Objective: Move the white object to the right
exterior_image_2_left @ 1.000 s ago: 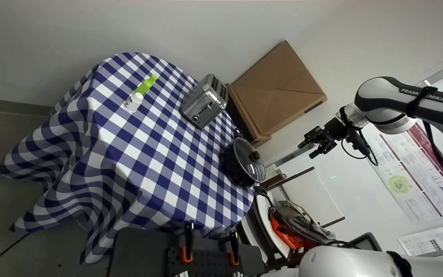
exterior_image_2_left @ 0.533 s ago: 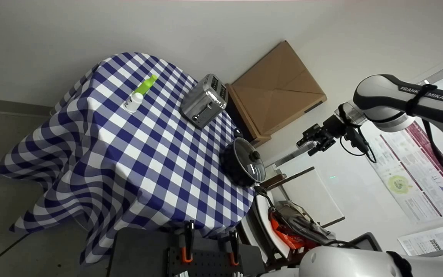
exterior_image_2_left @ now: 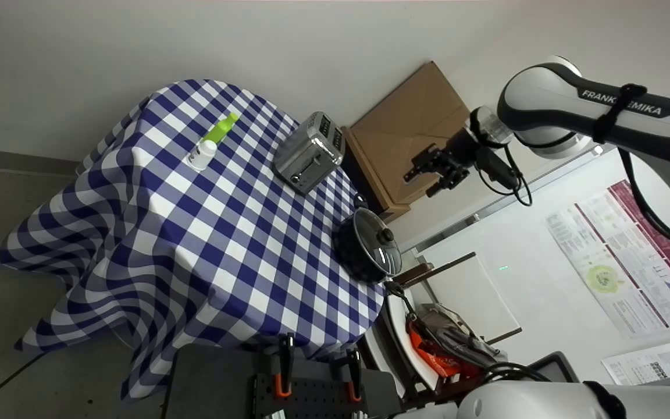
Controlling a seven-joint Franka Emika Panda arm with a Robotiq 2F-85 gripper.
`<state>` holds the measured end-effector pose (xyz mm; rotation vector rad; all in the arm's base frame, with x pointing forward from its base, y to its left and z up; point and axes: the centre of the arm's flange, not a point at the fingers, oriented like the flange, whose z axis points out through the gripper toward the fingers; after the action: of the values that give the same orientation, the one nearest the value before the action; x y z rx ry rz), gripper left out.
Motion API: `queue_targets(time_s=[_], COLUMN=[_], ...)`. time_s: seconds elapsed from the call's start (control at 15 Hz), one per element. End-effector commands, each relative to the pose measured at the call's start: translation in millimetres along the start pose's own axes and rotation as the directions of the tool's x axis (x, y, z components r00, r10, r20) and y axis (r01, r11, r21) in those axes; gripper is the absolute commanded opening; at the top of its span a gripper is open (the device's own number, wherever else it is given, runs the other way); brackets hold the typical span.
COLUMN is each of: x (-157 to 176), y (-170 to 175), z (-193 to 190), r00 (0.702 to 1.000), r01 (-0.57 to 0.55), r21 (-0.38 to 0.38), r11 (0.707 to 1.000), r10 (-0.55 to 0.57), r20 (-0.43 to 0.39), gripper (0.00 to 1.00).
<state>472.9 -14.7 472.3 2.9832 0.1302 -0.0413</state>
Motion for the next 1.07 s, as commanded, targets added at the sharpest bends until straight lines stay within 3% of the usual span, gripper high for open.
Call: queue_targets(time_s=[0.0, 0.4, 0.6, 1.0], x=[31, 70, 68, 67], y=[-80, -203, -263, -341], z=[7, 36, 68, 118], r00=[0.999, 0.999, 1.000, 1.000], r01=[-0.040, -0.039, -0.006, 0.028], r21=[0.043, 0.030, 0.023, 0.026], r11=[0.998, 0.999, 1.000, 0.999], r10=[0.040, 0.039, 0.006, -0.028], r20=[0.001, -0.014, -0.006, 0.005], gripper=[1.00, 1.00, 1.00, 1.00])
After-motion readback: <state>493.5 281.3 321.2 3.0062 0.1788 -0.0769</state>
